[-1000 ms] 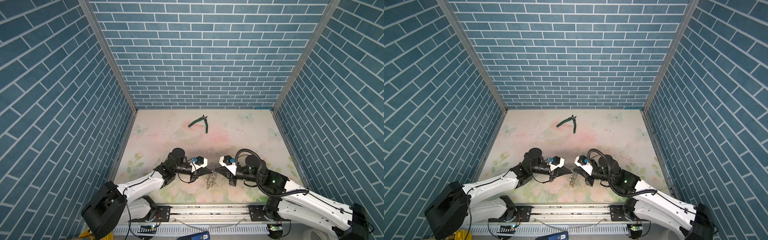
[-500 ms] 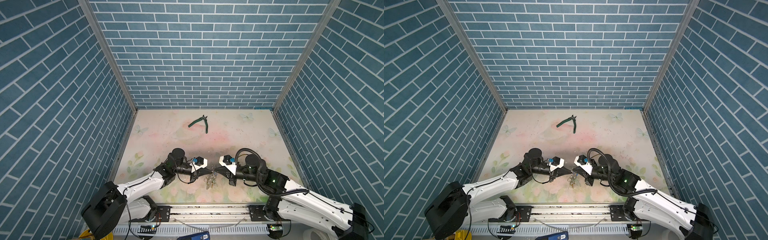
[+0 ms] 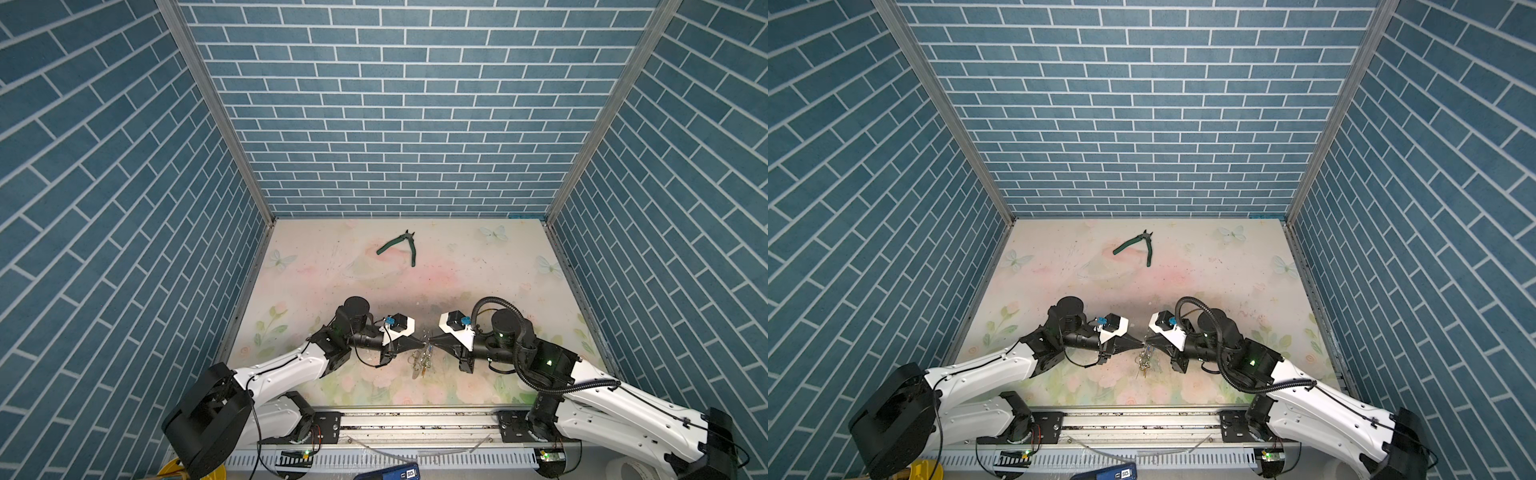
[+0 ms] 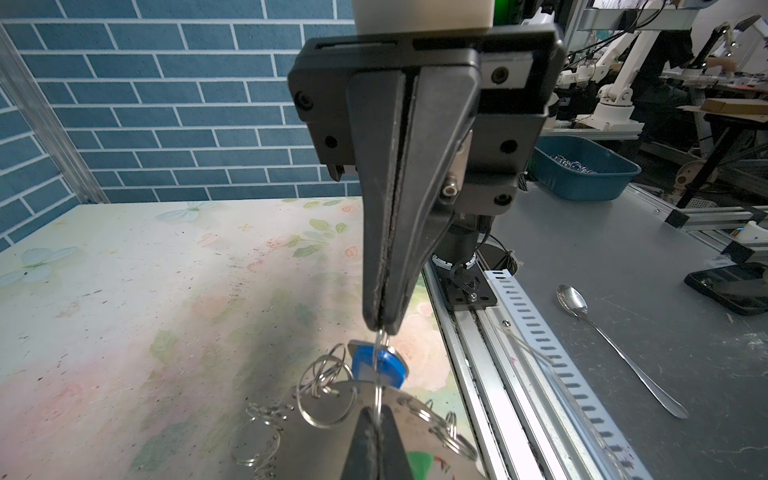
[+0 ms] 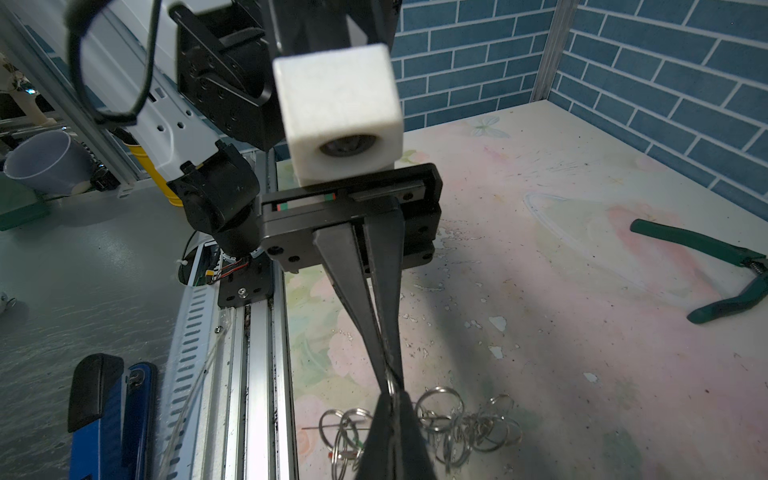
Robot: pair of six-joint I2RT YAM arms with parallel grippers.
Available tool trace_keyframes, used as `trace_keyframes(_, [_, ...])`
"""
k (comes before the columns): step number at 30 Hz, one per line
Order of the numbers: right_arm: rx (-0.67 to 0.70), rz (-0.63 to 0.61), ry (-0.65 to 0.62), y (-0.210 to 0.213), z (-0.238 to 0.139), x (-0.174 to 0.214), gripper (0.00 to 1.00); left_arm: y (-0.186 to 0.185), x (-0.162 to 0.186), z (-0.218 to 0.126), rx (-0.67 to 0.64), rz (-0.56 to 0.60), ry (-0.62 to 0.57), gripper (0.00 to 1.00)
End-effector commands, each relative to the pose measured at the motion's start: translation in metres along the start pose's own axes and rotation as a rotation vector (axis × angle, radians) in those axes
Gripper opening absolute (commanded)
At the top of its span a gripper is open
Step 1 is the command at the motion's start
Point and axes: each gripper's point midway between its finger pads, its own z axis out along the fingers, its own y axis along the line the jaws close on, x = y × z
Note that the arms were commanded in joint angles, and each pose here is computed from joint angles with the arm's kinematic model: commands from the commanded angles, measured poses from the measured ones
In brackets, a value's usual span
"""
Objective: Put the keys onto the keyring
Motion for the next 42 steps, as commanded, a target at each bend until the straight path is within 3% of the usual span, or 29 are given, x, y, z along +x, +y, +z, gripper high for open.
trace_keyframes(1, [-0.042, -0.048, -0.045, 0.009, -0.005, -0.023, 0.0, -0.003, 0.004, 0.001, 0.008, -0.01, 0.007, 0.0])
trace_keyframes(9, [-0.07, -0.032, -0.056, 0.011, 0.001, -0.025, 0.0, -0.002, 0.004, 0.001, 0.007, -0.009, 0.007, 0.0])
trace_keyframes(16, [0.023, -0.054, -0.046, -0.002, -0.007, -0.023, 0.0, -0.004, 0.007, 0.0, 0.008, -0.003, 0.011, 0.0])
trace_keyframes(22, [0.055, -0.061, -0.033, -0.007, -0.009, -0.019, 0.0, 0.003, 0.018, -0.003, -0.062, 0.066, 0.061, 0.0])
trace_keyframes(24, [0.057, -0.064, -0.026, -0.008, -0.006, -0.016, 0.0, 0.0, 0.023, -0.004, -0.058, 0.147, 0.081, 0.0])
trace_keyframes(31, [0.037, -0.067, -0.027, -0.006, -0.001, -0.015, 0.0, 0.022, 0.03, -0.013, -0.225, 0.262, 0.141, 0.0])
trace_keyframes(42, [-0.015, -0.077, -0.057, 0.002, 0.002, -0.022, 0.0, 0.006, 0.022, -0.013, -0.186, 0.332, 0.09, 0.0])
